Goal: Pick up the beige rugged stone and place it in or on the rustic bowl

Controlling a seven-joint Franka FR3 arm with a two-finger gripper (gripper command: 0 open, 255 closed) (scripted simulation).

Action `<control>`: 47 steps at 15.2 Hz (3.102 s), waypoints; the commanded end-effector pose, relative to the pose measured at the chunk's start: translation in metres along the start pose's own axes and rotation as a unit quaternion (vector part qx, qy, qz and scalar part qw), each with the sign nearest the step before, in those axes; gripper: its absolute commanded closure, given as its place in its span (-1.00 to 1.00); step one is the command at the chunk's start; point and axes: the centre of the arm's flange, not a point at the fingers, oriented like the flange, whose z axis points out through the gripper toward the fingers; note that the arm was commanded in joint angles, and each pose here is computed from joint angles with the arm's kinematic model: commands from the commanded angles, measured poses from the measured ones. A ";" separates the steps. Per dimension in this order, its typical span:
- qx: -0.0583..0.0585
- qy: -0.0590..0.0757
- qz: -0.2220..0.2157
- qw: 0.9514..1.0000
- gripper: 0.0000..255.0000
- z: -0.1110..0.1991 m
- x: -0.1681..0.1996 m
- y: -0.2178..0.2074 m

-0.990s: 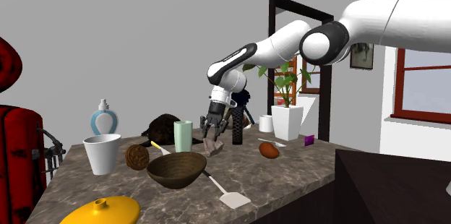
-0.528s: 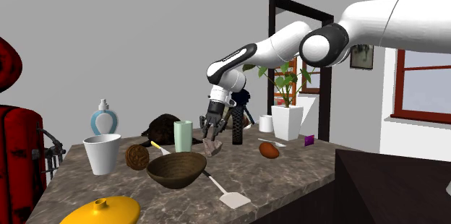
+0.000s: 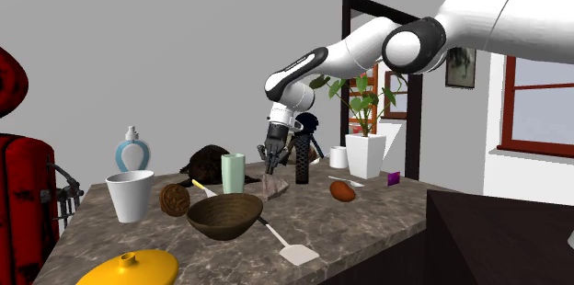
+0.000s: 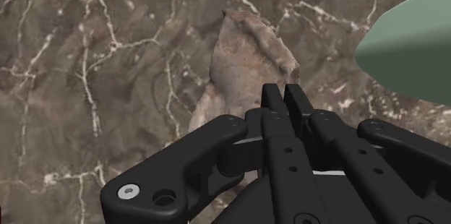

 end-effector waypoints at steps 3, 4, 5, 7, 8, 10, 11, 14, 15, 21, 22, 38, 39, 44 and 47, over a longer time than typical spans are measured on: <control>-0.003 -0.001 0.001 1.000 1.00 -0.006 -0.004 0.000; -0.003 -0.001 0.001 1.000 -1.00 -0.006 -0.004 0.000; 0.004 0.052 0.017 0.998 -1.00 0.005 -0.029 0.001; 0.018 0.159 0.050 0.986 -1.00 0.035 -0.074 0.001; 0.025 0.211 0.066 0.975 -1.00 0.053 -0.094 -0.001; 0.031 0.252 0.079 0.964 -1.00 0.074 -0.106 -0.003; 0.031 0.252 0.079 0.964 -1.00 0.078 -0.104 -0.003; 0.031 0.252 0.079 0.964 -1.00 0.092 -0.096 -0.004; 0.031 0.252 0.079 0.964 -1.00 0.097 -0.093 -0.004; 0.031 0.252 0.079 0.964 -1.00 0.104 -0.089 -0.004; 0.031 0.252 0.079 0.964 -1.00 0.104 -0.089 -0.004; 0.031 0.252 0.079 0.964 1.00 0.084 -0.097 -0.005; 0.031 0.252 0.079 0.964 1.00 0.079 -0.099 -0.006; 0.031 0.252 0.079 0.964 1.00 0.055 -0.109 -0.007; 0.031 0.252 0.079 0.964 1.00 0.040 -0.115 -0.008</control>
